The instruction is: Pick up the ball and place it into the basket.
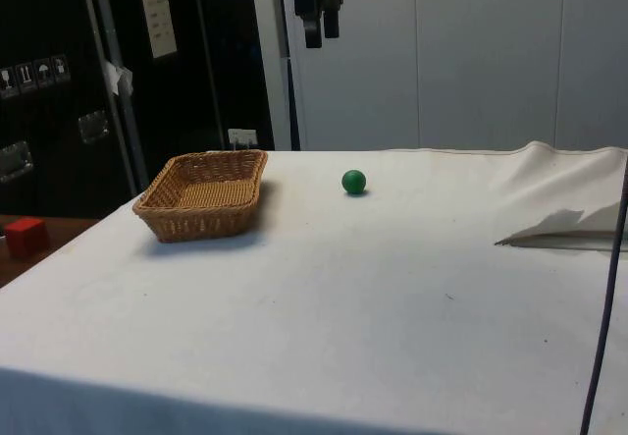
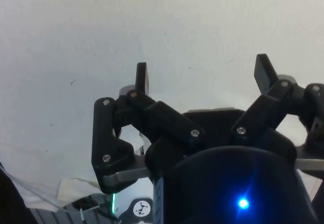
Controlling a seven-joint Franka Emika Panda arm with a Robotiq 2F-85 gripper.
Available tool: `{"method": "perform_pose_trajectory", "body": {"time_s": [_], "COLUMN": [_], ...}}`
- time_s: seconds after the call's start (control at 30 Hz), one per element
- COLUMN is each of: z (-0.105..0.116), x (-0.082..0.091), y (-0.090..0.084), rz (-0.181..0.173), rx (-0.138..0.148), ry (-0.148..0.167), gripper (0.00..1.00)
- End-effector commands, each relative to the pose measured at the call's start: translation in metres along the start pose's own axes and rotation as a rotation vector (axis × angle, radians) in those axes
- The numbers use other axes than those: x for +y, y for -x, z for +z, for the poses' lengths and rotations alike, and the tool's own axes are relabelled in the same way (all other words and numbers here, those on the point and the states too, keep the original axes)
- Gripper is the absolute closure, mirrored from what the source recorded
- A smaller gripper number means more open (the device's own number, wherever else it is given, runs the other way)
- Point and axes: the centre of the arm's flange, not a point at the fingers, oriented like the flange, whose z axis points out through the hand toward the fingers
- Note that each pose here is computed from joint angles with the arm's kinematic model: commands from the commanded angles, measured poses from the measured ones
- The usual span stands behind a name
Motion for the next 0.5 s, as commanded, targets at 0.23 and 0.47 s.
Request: {"method": "perform_pose_trajectory", "body": {"time_s": [0.23, 0.47], "z": [0.007, 0.010], "x": [0.021, 0.033], "y": [0.002, 0.003], "rz": [-0.006, -0.004], "rx": [0.013, 0.011], "ry": [-0.003, 0.005], "gripper": [0.00, 0.00]}}
